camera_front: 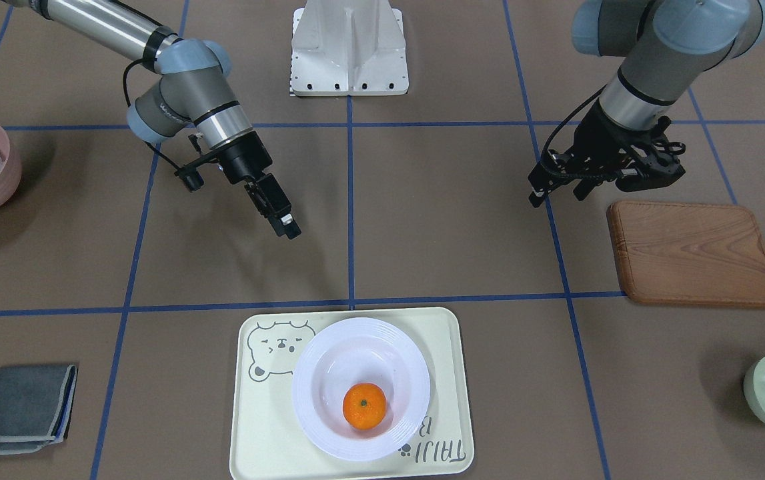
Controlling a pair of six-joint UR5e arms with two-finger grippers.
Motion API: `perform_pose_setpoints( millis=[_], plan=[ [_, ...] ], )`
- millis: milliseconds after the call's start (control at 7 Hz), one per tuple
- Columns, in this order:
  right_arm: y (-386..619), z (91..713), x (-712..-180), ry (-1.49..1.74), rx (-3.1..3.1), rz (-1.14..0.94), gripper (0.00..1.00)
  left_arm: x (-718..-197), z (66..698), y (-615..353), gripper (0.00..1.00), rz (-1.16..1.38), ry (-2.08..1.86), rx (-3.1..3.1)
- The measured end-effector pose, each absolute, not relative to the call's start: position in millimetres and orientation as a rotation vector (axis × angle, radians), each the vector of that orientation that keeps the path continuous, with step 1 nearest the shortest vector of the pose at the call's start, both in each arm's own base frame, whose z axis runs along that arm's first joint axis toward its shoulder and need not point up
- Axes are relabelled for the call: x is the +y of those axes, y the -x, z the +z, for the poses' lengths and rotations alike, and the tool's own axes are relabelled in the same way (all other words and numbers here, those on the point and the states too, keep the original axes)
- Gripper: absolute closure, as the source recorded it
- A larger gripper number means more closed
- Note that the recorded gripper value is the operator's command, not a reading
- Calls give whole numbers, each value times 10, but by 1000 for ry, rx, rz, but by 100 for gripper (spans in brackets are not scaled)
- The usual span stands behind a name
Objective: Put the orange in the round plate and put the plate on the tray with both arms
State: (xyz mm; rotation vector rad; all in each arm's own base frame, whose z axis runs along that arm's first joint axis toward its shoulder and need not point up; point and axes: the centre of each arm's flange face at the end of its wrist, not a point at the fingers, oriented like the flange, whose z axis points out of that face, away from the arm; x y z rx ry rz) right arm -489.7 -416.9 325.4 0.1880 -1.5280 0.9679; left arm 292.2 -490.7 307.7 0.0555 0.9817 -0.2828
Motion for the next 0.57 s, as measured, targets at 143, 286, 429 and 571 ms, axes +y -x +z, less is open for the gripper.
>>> perform_pose_setpoints(
  millis=[143,286,429,571],
  plan=[
    [4541,3391,-4484,-219,-1468,809,0,-4904,3135,-2900,9,-257,-68,972],
    [4028,3596,-4919,-220,-1402,663,0,-4898,3259,-2842,9,-218,-87,952],
    [3438,3831,-5318,-209,-1332,539,0,-4908,3407,-2733,9,-170,-114,928],
    [2924,4013,-5607,-213,-1256,434,0,-4933,3552,-2577,9,-128,-143,905]
  ],
)
